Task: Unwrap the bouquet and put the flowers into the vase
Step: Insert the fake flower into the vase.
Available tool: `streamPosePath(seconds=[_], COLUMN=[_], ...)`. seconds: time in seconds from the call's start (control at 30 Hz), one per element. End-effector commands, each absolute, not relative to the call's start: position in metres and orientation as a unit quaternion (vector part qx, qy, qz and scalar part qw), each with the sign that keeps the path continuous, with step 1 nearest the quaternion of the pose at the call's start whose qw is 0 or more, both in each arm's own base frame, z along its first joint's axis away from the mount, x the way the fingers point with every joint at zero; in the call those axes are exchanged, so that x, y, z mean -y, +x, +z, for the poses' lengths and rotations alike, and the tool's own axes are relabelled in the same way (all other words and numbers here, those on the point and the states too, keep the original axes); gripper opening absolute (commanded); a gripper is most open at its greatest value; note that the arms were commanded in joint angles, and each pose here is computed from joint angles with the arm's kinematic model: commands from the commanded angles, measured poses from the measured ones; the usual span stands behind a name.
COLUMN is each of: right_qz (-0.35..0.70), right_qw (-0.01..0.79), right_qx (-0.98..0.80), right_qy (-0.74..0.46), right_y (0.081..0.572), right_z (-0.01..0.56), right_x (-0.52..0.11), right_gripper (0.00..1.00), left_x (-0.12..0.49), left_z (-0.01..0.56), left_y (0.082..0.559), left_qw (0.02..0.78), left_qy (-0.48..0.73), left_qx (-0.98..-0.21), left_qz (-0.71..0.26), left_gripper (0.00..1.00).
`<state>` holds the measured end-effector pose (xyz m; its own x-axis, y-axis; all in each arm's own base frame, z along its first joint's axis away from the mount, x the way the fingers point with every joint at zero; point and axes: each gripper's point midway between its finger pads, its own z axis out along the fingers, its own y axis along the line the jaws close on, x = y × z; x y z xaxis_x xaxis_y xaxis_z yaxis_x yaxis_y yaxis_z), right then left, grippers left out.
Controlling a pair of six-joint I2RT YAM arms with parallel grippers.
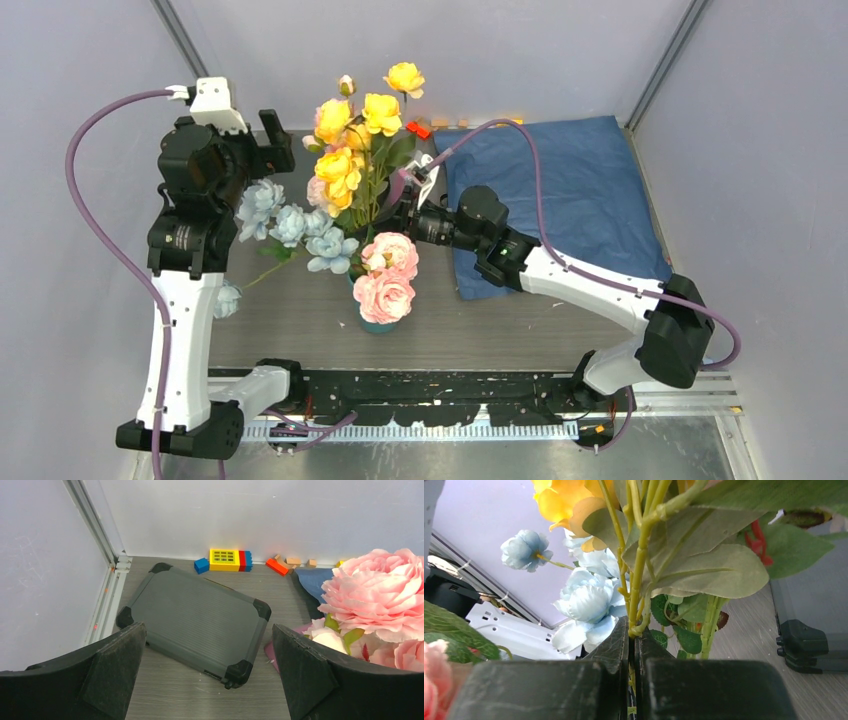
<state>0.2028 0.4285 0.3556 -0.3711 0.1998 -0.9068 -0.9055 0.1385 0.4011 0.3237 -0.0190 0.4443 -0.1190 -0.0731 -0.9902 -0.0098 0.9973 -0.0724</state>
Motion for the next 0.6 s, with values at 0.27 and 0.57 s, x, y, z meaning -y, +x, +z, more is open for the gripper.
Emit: streamPosePath(seconds=[0.27,0.57], right_qz=[0.578,0.571], right_qw=[0.462,0.458], right_qx=[-0.599,-0.61], right_qy=[-0.306,-0.306], right_y=[0.194,0.193], right_z=[0.321,0.311], right_x=[-0.439,-0.437], right_gripper=[0.05,0.22], left_x=[0.017,0.017], left_z=[0.456,0.453], left_y=[0.319,0.316], left_qw=[0.687,0.689], left_qy=[-0.022,-0.019], left_qx=[-0.726,-0.724], left_qz=[-0.021,-0.02], left_gripper=[1.0,1.0])
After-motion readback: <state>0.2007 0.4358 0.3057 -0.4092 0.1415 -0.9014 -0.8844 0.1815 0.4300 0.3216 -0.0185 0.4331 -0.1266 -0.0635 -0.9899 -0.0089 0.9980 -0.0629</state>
